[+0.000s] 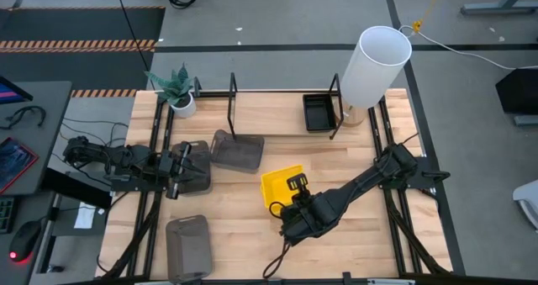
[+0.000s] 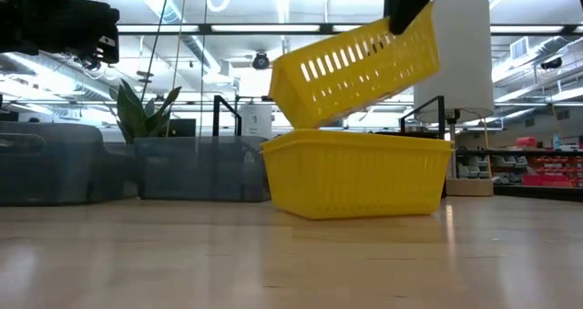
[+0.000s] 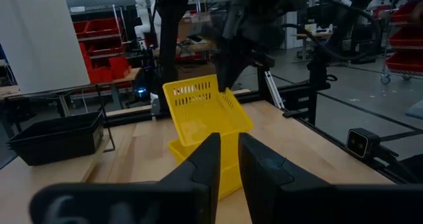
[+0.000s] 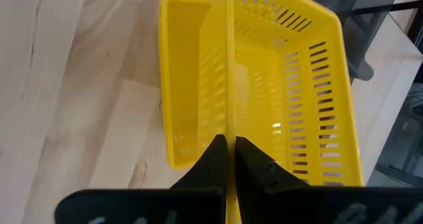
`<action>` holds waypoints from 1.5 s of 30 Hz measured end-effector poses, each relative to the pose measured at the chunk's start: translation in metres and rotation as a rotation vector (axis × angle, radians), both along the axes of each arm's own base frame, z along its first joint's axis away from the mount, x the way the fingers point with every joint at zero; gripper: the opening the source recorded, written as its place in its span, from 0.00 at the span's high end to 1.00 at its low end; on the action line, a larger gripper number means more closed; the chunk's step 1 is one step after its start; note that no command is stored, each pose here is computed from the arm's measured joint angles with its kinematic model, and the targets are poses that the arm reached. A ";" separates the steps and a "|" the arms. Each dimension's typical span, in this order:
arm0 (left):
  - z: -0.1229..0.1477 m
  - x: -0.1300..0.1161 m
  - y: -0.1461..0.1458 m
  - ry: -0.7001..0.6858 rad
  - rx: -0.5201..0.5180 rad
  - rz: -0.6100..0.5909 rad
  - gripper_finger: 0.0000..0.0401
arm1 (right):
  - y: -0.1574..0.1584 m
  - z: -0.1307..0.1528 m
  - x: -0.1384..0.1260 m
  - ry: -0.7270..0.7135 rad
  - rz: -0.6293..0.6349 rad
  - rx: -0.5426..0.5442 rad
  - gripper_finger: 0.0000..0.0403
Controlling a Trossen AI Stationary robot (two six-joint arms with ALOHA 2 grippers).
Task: Stack baskets on shelf by color
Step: Stack the left yellow bin on the right yellow bin
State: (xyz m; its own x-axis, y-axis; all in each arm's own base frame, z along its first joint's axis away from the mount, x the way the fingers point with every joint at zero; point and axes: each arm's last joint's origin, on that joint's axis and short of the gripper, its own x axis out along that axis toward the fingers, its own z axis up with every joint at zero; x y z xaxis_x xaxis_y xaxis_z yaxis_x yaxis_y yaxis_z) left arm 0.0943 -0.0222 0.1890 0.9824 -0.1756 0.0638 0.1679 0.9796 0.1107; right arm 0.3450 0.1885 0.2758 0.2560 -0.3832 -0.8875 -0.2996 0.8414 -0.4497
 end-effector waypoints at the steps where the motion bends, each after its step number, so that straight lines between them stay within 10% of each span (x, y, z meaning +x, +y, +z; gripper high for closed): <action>1: 0.000 0.000 0.000 0.000 0.001 0.000 0.84 | 0.000 -0.002 0.000 -0.002 0.000 0.001 0.97; 45: 0.000 0.000 0.000 0.000 0.001 0.000 0.84 | 0.002 -0.026 -0.001 0.043 0.042 0.006 0.76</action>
